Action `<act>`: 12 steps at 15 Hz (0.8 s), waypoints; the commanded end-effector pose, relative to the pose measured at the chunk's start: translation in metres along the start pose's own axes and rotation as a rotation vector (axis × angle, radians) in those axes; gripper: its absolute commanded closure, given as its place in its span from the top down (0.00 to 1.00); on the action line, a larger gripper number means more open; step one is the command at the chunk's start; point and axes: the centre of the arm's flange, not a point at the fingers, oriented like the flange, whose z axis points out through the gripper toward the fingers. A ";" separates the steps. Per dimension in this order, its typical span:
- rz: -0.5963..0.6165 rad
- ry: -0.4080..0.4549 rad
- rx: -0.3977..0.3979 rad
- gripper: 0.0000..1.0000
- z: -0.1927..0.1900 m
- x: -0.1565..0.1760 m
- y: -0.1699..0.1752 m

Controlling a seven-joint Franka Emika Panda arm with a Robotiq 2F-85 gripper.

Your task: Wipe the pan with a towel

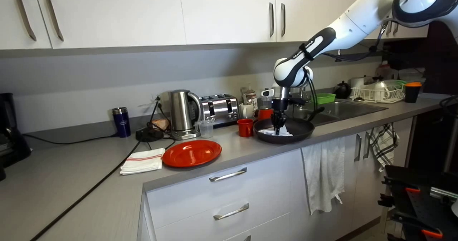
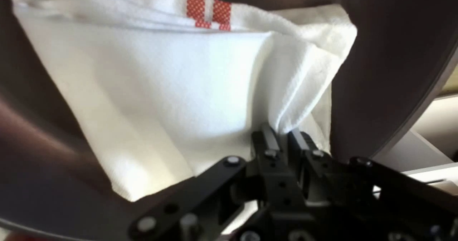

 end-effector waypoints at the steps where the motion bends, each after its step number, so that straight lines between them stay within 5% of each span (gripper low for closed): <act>1: -0.030 -0.025 0.076 0.07 -0.004 0.002 -0.010; 7: -0.014 -0.174 0.311 0.07 0.009 -0.027 -0.013; 12: 0.053 -0.179 0.237 0.07 0.008 -0.036 -0.005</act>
